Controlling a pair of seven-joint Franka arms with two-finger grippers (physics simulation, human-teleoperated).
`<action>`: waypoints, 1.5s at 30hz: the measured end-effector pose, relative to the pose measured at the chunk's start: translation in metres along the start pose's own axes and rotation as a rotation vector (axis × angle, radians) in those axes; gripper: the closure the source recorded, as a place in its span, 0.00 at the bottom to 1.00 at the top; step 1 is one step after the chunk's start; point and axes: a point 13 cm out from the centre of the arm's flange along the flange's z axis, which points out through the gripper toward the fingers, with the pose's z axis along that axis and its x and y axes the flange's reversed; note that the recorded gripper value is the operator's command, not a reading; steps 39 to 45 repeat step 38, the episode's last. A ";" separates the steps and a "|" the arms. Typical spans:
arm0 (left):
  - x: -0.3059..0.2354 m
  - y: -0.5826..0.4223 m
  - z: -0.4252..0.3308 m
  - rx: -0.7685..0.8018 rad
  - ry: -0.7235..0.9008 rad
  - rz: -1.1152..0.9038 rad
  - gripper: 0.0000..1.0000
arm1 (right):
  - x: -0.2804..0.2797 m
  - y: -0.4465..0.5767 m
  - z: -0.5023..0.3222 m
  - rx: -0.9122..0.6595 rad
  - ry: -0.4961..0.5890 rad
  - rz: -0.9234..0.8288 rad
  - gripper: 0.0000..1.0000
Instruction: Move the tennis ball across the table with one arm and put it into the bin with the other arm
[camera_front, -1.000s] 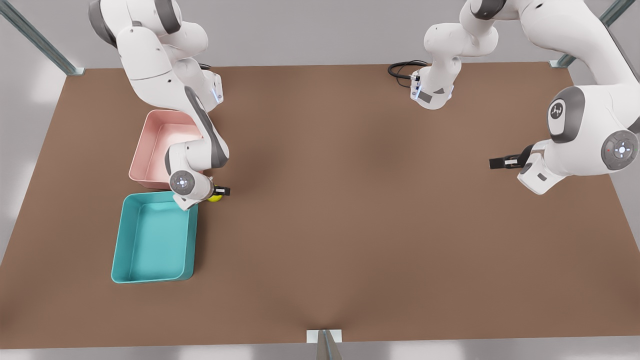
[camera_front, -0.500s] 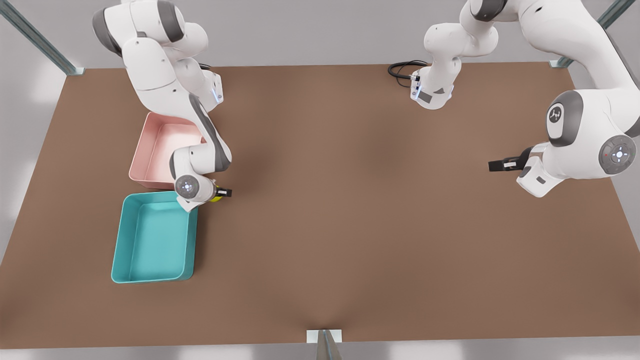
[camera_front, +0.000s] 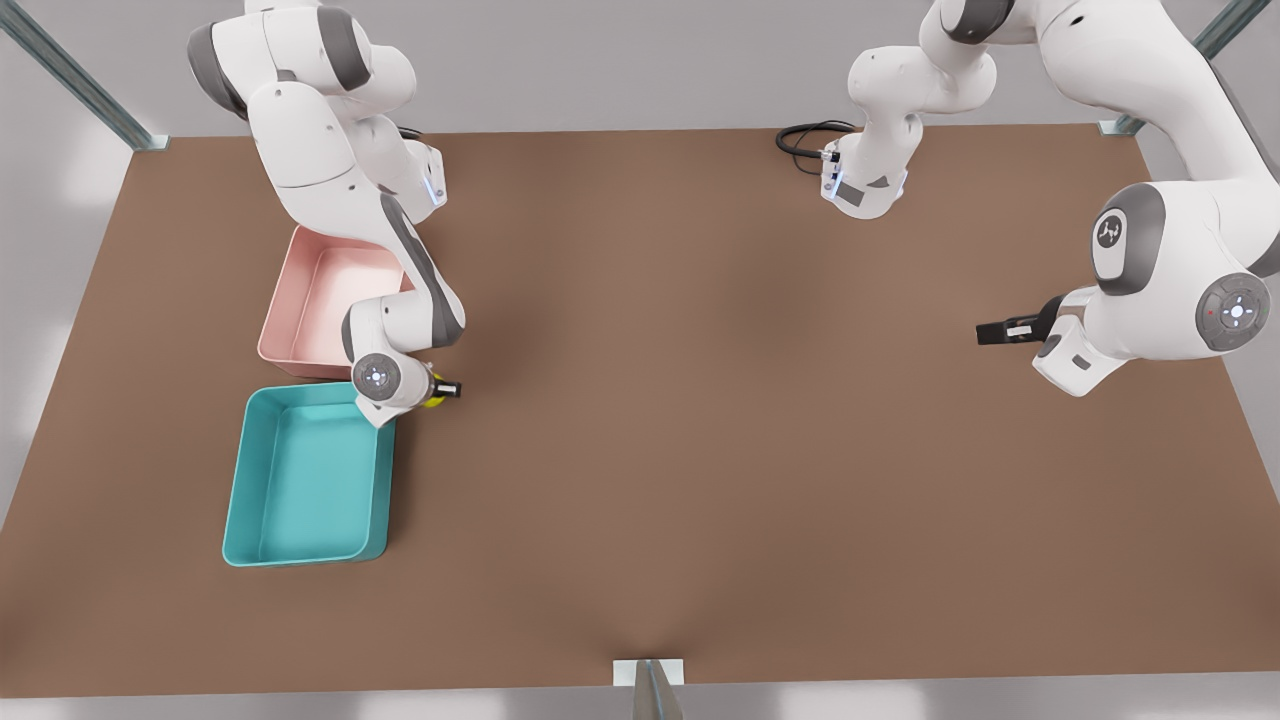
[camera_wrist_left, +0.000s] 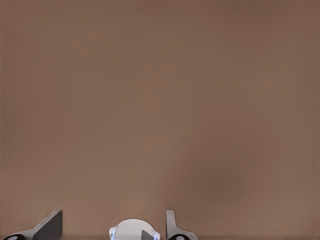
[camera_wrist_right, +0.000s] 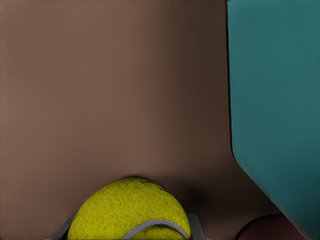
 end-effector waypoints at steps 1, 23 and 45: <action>0.000 0.000 0.000 0.000 0.000 -0.001 0.00 | -0.003 0.002 -0.004 -0.002 -0.007 -0.003 0.32; -0.003 -0.001 -0.001 0.002 -0.007 -0.006 0.00 | -0.147 -0.166 -0.158 -0.052 -0.273 0.055 0.00; -0.004 -0.002 -0.002 0.002 -0.013 -0.006 0.00 | 0.041 -0.161 -0.471 -0.019 -0.200 -0.028 0.00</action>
